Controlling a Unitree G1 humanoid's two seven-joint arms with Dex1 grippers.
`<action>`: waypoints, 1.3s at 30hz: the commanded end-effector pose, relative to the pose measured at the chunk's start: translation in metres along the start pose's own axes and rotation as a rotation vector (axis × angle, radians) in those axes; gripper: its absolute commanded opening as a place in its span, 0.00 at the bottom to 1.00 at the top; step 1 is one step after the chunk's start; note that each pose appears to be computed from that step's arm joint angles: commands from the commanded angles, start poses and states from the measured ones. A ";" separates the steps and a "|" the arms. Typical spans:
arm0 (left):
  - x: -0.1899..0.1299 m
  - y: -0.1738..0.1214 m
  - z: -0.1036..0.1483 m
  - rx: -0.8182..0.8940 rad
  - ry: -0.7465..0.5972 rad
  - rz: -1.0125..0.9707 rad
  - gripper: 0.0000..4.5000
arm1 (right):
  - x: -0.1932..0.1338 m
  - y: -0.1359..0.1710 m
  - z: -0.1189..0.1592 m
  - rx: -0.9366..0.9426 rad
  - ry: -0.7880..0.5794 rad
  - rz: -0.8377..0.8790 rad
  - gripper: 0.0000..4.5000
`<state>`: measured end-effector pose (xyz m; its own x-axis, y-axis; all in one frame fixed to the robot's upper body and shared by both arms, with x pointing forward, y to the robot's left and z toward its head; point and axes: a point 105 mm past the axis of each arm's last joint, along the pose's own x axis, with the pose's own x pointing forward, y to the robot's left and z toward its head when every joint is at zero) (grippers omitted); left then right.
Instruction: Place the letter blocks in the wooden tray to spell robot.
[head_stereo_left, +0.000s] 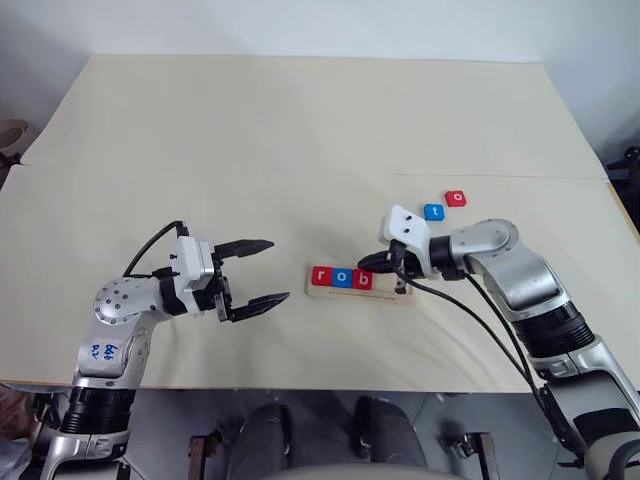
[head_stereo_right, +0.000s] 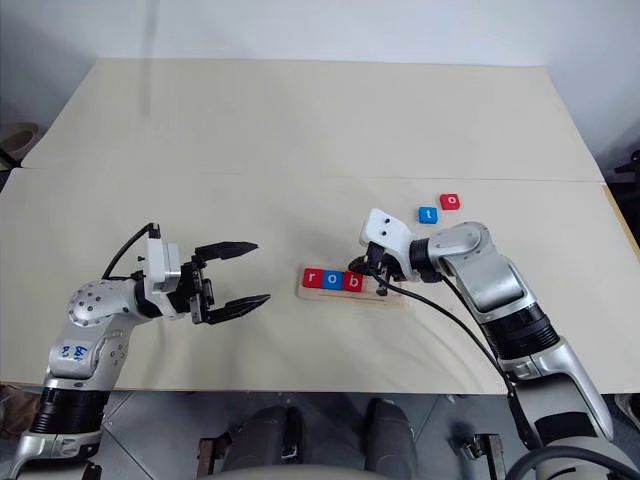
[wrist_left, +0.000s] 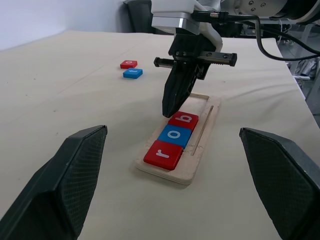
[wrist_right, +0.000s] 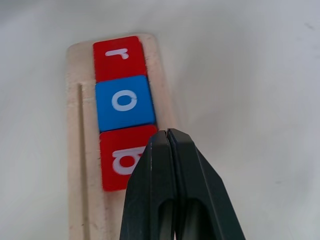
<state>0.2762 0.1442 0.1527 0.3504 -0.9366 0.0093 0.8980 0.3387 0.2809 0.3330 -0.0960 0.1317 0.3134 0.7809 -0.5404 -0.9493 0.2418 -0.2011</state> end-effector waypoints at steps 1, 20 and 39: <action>-0.001 -0.002 0.006 0.020 -0.017 0.003 1.00 | -0.002 0.004 0.007 -0.050 -0.002 0.017 0.01; -0.006 0.008 -0.003 -0.020 -0.008 -0.003 1.00 | -0.157 0.014 -0.068 0.050 -0.281 -0.551 0.52; 0.003 0.028 -0.006 -0.010 -0.016 -0.016 1.00 | -0.182 0.021 -0.092 0.200 -0.296 -0.840 1.00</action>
<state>0.3028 0.1520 0.1502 0.3360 -0.9418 0.0139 0.9131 0.3293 0.2406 0.2522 -0.2904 0.1372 0.9142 0.4029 -0.0436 -0.4002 0.8805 -0.2541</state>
